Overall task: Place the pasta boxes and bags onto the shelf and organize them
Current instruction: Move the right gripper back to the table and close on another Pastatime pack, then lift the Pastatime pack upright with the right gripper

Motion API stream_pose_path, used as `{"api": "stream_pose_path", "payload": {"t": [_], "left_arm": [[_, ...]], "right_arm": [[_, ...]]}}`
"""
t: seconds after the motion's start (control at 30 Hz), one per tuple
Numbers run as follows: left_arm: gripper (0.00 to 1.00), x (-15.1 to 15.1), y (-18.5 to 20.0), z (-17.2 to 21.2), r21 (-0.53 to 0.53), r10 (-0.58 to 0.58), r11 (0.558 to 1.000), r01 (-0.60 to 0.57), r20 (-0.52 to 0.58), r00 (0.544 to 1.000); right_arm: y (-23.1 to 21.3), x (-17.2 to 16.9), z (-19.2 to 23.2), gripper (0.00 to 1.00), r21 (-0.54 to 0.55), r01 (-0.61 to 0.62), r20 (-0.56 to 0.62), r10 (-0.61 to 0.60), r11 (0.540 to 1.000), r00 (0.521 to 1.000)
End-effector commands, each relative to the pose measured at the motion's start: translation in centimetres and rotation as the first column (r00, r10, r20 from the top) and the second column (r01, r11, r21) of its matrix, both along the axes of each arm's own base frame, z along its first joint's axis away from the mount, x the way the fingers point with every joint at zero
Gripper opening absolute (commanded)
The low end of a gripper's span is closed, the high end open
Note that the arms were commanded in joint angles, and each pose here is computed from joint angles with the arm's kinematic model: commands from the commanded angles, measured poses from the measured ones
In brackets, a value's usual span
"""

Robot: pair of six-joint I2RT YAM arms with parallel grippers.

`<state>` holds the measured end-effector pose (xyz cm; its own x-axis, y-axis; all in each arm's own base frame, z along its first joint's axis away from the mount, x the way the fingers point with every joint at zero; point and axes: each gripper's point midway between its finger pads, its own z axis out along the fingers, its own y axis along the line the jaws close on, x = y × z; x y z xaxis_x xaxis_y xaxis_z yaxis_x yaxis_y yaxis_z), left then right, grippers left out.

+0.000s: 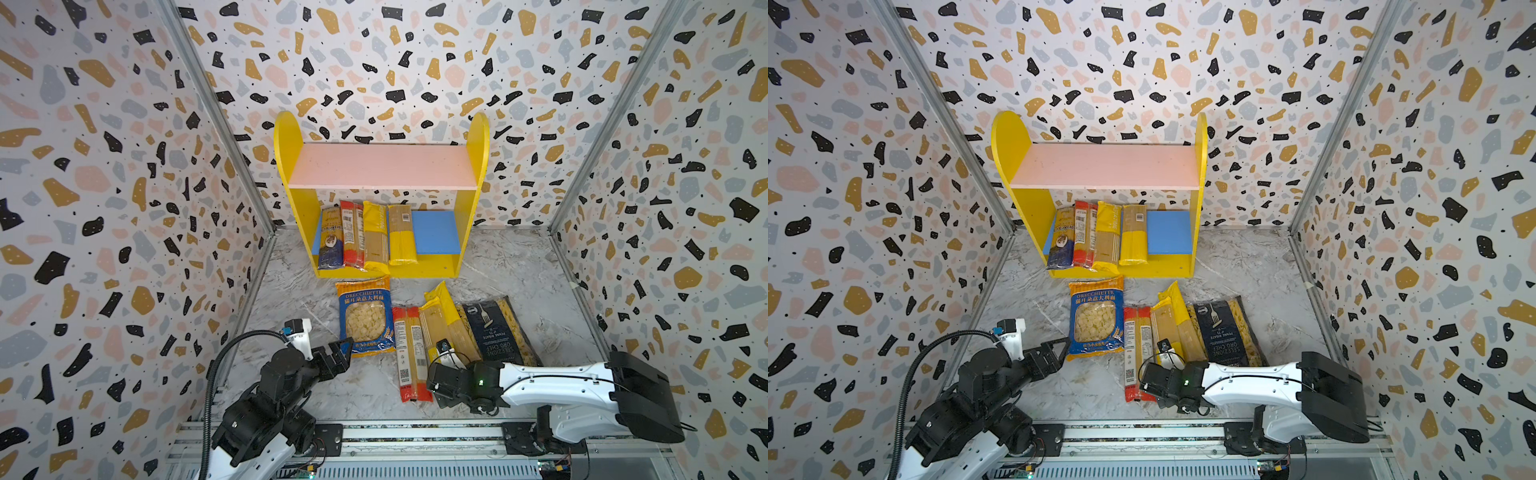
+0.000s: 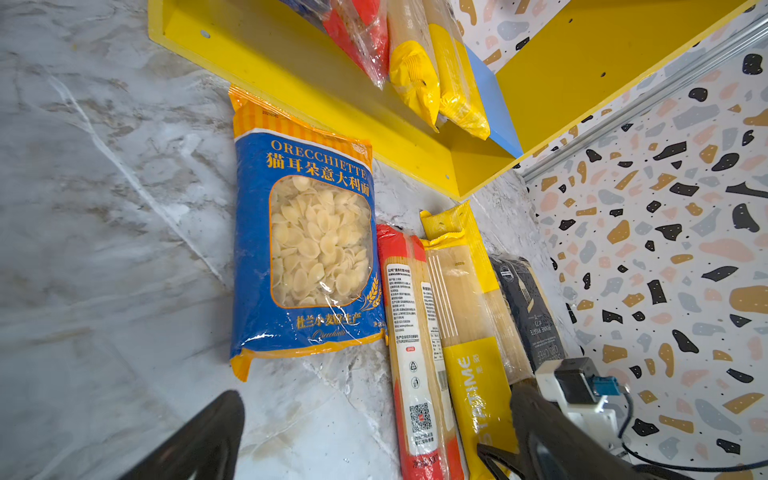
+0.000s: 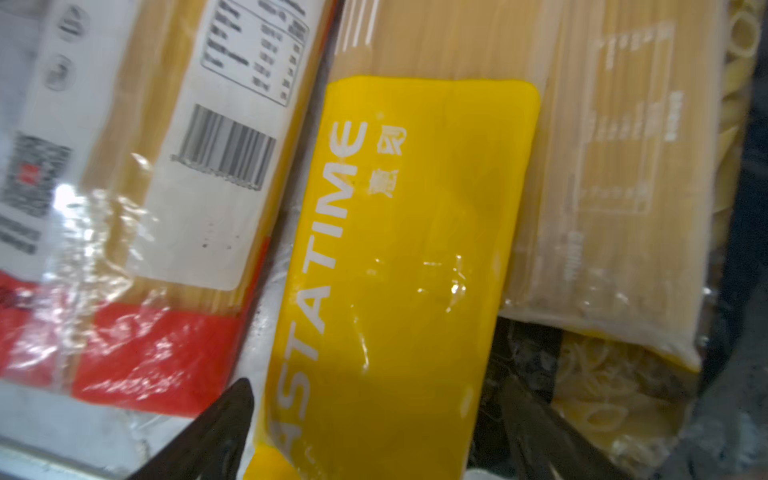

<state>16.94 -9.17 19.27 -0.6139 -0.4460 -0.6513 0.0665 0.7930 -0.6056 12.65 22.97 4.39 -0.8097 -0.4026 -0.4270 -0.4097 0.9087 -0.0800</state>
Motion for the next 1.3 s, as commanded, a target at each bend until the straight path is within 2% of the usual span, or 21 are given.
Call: {"api": "stream_pose_path", "payload": {"t": [0.0, 0.17, 0.33, 0.57, 0.63, 0.73, 0.83, 0.9, 1.03, 1.13, 1.27], "left_arm": [[0.99, -0.4, 0.9, 1.4, 0.006, 0.02, 1.0, -0.021, 0.036, 0.999], [1.0, -0.9, 1.2, 1.3, 0.009, 0.021, 1.0, -0.022, 0.041, 0.999], [1.0, -1.1, 1.3, 1.4, 0.008, 0.02, 1.0, -0.021, 0.046, 0.999], [1.0, -1.1, 1.3, 1.2, 0.012, 0.017, 1.0, -0.017, 0.045, 0.999], [1.0, -1.1, 1.3, 1.2, 0.01, 0.015, 1.0, -0.016, 0.045, 0.999], [1.0, -1.2, 1.3, 1.0, 0.015, 0.016, 1.0, -0.016, 0.039, 0.999], [1.0, -1.1, 1.3, 1.0, 0.014, 0.016, 1.0, -0.017, 0.041, 0.999], [0.99, -1.1, 1.2, 0.9, 0.015, 0.016, 1.0, -0.017, 0.039, 0.999], [0.99, -1.0, 1.2, 1.2, 0.011, 0.016, 1.0, -0.016, 0.045, 0.999], [1.0, -0.8, 1.1, 1.1, 0.015, 0.017, 1.0, -0.018, 0.041, 0.999], [0.99, -0.6, 1.0, 1.1, 0.013, 0.017, 1.0, -0.018, 0.041, 0.999]], "right_arm": [[0.0, 0.4, 0.2, 0.93, -0.015, 0.051, 0.022, -0.051, 0.999, 0.998], [0.3, 0.0, -1.0, 0.93, -0.039, 0.053, 0.005, -0.053, 0.998, 0.999], [0.6, -0.2, -1.8, 0.93, -0.014, 0.051, -0.017, -0.051, 0.999, 0.999], [0.7, -0.3, -3.7, 0.86, -0.045, 0.054, -0.05, -0.056, 0.998, 0.997], [0.5, -0.3, -4.2, 0.76, -0.058, 0.064, -0.057, -0.068, 0.996, 0.996], [0.1, -0.3, -4.4, 0.49, -0.06, 0.078, -0.066, -0.082, 0.995, 0.994], [-0.3, -0.4, -4.2, 0.35, -0.032, 0.092, -0.076, -0.094, 0.995, 0.993], [-0.5, -0.5, -3.9, 0.27, 0.009, 0.102, -0.089, -0.101, 0.995, 0.991], [-0.4, -0.6, -2.4, 0.21, 0.147, 0.11, -0.124, -0.092, 0.983, 0.988], [0.1, -0.5, -0.4, 0.19, 0.285, 0.101, -0.133, -0.065, 0.953, 0.989], [0.7, -0.4, 2.5, 0.17, 0.46, 0.074, -0.136, -0.012, 0.885, 0.991]]}}
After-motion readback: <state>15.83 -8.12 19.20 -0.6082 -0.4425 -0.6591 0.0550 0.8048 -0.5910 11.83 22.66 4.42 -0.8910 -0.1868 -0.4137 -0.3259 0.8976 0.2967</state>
